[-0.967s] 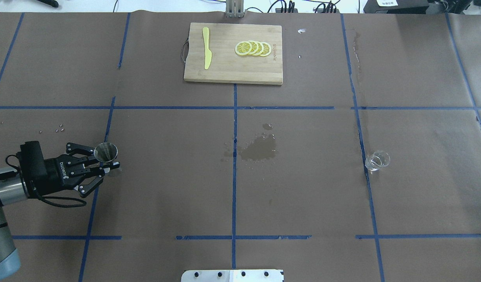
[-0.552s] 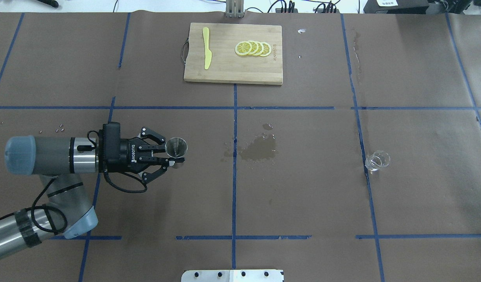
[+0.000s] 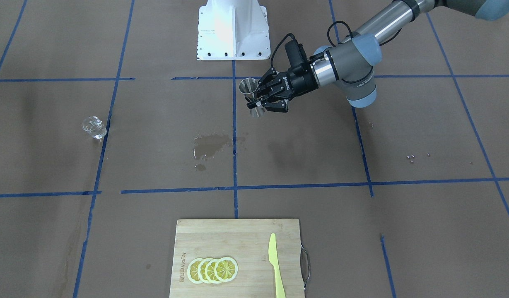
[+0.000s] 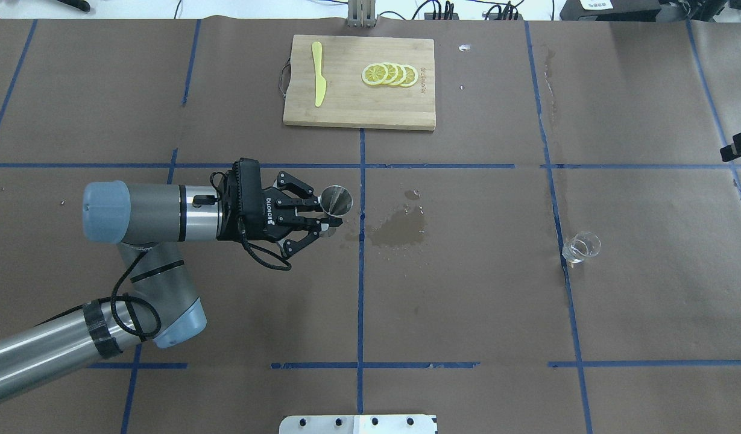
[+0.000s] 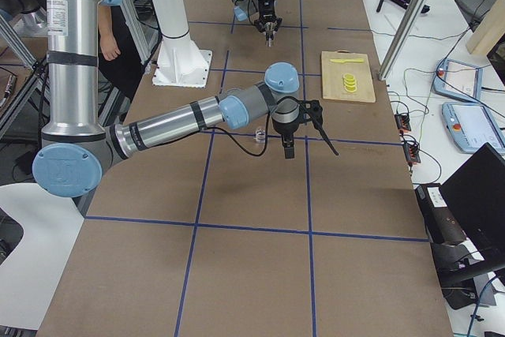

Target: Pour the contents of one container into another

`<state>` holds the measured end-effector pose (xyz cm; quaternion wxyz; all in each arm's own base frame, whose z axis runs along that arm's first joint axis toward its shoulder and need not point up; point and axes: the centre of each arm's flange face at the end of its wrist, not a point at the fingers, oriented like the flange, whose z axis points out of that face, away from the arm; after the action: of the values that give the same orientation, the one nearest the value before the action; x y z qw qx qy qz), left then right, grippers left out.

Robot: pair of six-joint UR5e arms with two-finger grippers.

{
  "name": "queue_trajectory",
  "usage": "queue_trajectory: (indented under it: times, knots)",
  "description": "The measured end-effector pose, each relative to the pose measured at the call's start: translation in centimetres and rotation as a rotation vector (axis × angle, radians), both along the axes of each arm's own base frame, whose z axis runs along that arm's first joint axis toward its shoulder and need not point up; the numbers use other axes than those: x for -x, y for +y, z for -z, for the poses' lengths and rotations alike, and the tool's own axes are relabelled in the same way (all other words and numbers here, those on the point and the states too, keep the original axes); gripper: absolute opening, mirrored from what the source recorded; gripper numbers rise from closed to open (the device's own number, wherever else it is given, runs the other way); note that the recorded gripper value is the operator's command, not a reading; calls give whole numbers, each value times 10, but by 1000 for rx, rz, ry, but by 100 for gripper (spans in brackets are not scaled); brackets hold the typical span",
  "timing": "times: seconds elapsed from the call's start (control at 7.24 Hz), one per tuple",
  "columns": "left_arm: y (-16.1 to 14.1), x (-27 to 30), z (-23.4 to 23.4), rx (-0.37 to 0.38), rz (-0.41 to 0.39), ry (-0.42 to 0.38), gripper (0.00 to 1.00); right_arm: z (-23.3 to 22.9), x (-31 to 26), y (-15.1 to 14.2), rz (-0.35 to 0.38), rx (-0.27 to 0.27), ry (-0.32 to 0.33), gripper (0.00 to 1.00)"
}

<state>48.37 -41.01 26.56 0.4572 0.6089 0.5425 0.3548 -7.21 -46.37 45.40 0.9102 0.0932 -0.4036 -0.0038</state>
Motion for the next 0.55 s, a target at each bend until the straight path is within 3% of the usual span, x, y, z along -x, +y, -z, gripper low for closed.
queue_trajectory:
  times: [0.28,0.55]
  knots:
    - [-2,-3,5,7,3,-5,0,35,38,29,-64,3,-40,100]
    - [-3,-2,5,11,5,-6,0,34,91,66,-147,-56,-70,95]
